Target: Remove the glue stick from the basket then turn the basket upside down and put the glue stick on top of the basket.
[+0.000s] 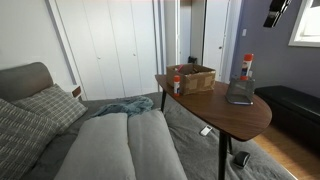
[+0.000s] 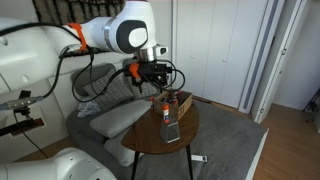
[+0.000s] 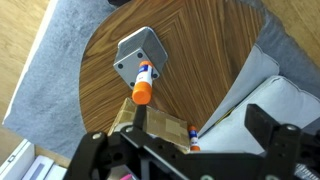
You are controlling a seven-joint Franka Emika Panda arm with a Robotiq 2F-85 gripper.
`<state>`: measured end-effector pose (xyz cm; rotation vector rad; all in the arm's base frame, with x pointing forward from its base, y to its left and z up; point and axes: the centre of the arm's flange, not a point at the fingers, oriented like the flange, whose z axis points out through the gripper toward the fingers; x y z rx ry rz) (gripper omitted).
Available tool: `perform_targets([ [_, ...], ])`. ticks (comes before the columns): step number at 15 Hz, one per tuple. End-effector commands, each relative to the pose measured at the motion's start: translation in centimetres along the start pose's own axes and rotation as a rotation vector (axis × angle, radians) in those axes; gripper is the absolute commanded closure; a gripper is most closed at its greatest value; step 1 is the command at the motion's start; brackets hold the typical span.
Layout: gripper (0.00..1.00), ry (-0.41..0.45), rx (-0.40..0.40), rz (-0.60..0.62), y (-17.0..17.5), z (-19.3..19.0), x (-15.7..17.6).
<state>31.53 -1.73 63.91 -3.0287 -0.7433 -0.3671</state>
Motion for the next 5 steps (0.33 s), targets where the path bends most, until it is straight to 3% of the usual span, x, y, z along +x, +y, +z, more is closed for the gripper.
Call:
perform_targets([
  [1, 0.00, -0.002, -0.001, 0.009, 0.00, 0.06, -0.01],
  [5, 0.00, -0.005, -0.003, 0.018, 0.01, 0.14, -0.04],
])
